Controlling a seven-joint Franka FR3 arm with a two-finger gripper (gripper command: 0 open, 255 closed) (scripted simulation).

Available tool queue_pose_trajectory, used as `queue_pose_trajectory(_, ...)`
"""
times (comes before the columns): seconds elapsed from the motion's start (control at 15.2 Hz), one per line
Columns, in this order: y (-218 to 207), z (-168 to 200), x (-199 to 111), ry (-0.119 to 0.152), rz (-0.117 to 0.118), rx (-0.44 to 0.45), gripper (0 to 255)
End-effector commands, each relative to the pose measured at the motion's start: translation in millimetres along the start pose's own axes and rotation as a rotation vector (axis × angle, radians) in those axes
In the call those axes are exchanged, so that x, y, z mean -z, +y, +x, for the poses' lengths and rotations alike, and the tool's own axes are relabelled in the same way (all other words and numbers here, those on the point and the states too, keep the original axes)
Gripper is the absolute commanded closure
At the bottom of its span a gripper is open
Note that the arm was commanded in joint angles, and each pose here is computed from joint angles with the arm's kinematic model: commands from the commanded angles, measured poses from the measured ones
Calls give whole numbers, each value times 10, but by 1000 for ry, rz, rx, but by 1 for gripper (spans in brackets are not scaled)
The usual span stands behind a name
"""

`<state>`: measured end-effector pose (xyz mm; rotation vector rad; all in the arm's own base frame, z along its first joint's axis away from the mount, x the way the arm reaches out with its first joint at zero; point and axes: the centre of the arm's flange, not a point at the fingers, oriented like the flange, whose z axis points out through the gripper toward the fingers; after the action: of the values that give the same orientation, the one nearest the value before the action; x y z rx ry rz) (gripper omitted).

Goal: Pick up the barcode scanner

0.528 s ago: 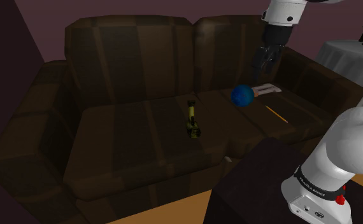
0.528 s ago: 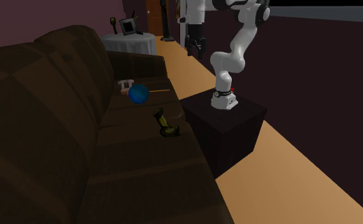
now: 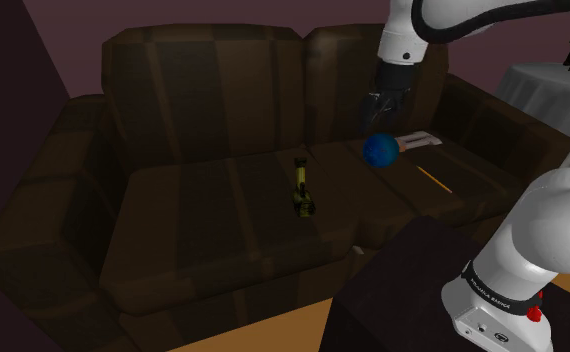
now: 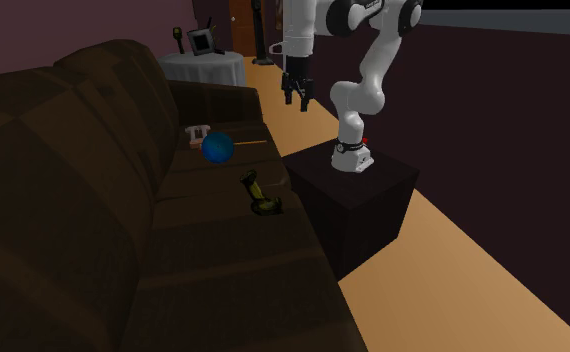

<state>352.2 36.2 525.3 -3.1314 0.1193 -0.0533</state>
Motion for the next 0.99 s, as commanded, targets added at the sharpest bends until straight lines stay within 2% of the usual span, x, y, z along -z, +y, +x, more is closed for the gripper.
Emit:
queue_pose_trajectory(0.0,-76,175,-189,13,-10,-18,0)
queue_pose_trajectory(0.92,-570,1503,-1298,89,-84,-140,0)
